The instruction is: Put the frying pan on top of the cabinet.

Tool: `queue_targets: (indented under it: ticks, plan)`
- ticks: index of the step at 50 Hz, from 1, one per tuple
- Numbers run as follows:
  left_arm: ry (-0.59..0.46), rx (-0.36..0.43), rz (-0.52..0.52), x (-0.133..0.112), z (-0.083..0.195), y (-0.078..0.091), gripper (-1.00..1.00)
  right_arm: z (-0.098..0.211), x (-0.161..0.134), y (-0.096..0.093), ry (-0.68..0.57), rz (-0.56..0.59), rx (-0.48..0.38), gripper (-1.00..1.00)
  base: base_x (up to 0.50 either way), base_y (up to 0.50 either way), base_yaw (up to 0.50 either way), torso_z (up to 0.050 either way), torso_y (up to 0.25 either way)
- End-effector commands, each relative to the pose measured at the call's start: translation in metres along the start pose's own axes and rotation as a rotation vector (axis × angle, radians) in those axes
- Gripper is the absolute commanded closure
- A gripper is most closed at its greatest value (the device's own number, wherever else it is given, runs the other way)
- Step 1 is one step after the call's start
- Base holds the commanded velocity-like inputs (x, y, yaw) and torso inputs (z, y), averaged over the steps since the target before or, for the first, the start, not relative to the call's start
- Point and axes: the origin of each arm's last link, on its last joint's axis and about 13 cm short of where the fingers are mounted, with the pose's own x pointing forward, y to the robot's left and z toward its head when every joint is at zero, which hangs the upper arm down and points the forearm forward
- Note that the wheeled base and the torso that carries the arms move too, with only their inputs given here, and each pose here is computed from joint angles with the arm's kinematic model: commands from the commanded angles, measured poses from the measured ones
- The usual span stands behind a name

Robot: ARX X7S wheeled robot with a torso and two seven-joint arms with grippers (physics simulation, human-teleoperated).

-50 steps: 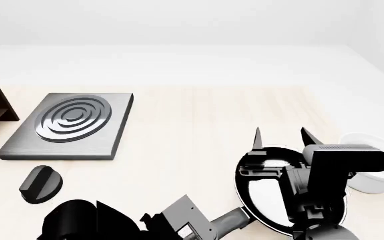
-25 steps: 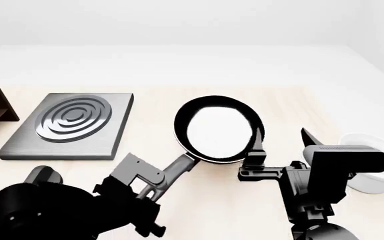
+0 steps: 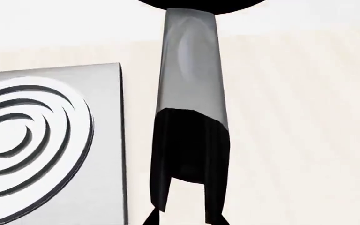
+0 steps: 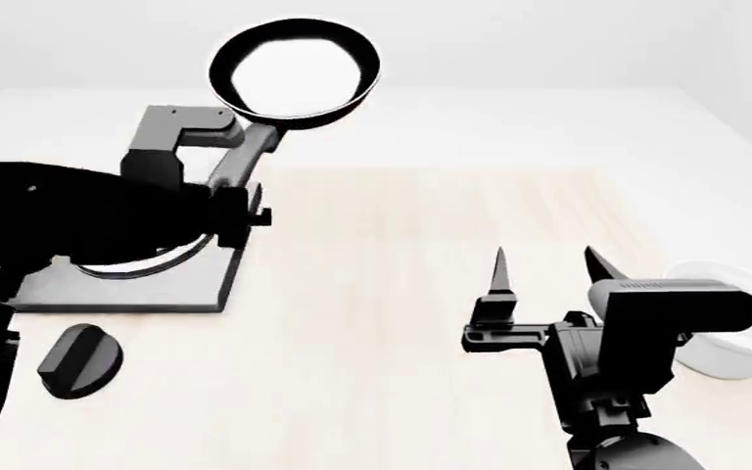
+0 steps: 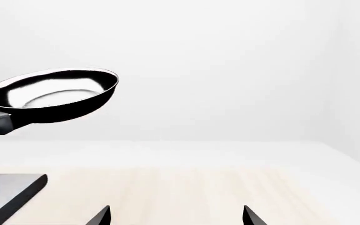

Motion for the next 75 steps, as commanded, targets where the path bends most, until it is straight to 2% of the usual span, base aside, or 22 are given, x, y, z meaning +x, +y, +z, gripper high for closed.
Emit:
queue_targets:
  ticks: [1, 4, 8, 14, 20, 24, 25, 31, 41, 48, 56, 64, 69, 75]
  plan:
    - [-0.122, -0.075, 0.160, 0.000, 0.088, 0.017, 1.00, -0.001, 0.001, 0.001, 0.004, 0.007, 0.002, -1.00, 0.00, 0.00, 0.00, 0.000, 0.000]
    - [-0.119, -0.109, 0.223, -0.002, 0.090, 0.018, 1.00, -0.001, 0.001, 0.001, 0.006, 0.010, 0.003, -1.00, 0.00, 0.00, 0.00, 0.000, 0.003]
    - [-0.131, -0.142, 0.361, -0.005, 0.091, 0.023, 1.00, -0.001, 0.000, 0.002, 0.004, 0.013, 0.003, -1.00, 0.00, 0.00, 0.00, 0.000, 0.000]
    - [-0.146, -0.161, 0.472, -0.010, 0.094, 0.030, 1.00, -0.001, 0.000, 0.002, 0.006, 0.013, 0.001, -1.00, 0.00, 0.00, 0.00, 0.000, 0.002]
    - [-0.136, -0.240, 0.574, -0.019, 0.095, 0.042, 1.00, 0.000, 0.000, 0.003, 0.005, 0.016, 0.001, -1.00, 0.00, 0.00, 0.00, 0.000, 0.002]
    - [-0.123, -0.315, 0.634, -0.026, 0.096, 0.050, 1.00, 0.000, 0.000, 0.003, 0.005, 0.019, -0.002, -1.00, 0.00, 0.00, 0.00, 0.000, 0.000]
    - [-0.119, -0.354, 0.656, -0.029, 0.096, 0.053, 1.00, 0.001, 0.000, 0.003, 0.003, 0.018, -0.003, -1.00, 0.00, 0.00, 0.00, 0.000, 0.000]
    - [-0.116, -0.451, 0.743, -0.034, 0.093, 0.066, 1.00, 0.001, -0.001, 0.003, 0.003, 0.016, -0.002, -1.00, 0.00, 0.00, 0.00, 0.000, 0.002]
    - [-0.102, -0.593, 0.831, -0.039, 0.088, 0.083, 1.00, 0.000, 0.000, 0.003, 0.008, 0.018, 0.000, -1.00, 0.00, 0.00, 0.00, 0.001, 0.001]
    - [-0.116, -0.686, 0.816, -0.042, 0.087, 0.090, 1.00, -0.001, -0.001, 0.003, 0.014, 0.016, 0.001, -1.00, 0.00, 0.00, 0.00, 0.000, 0.000]
    - [-0.108, -0.763, 0.835, -0.044, 0.084, 0.098, 1.00, -0.003, -0.002, 0.004, 0.019, 0.019, 0.005, -1.00, 0.00, 0.00, 0.00, 0.001, 0.001]
    - [-0.083, -0.805, 0.873, -0.043, 0.079, 0.103, 1.00, -0.003, -0.002, 0.004, 0.019, 0.019, 0.007, -1.00, 0.00, 0.00, 0.00, 0.000, 0.000]
    - [-0.060, -0.864, 0.900, -0.041, 0.074, 0.108, 1.00, -0.004, -0.003, 0.004, 0.022, 0.017, 0.008, -1.00, 0.00, 0.00, 0.00, 0.000, 0.002]
    - [-0.038, -0.894, 0.926, -0.041, 0.071, 0.111, 1.00, -0.005, -0.002, 0.004, 0.024, 0.017, 0.007, -1.00, 0.00, 0.00, 0.00, 0.000, 0.000]
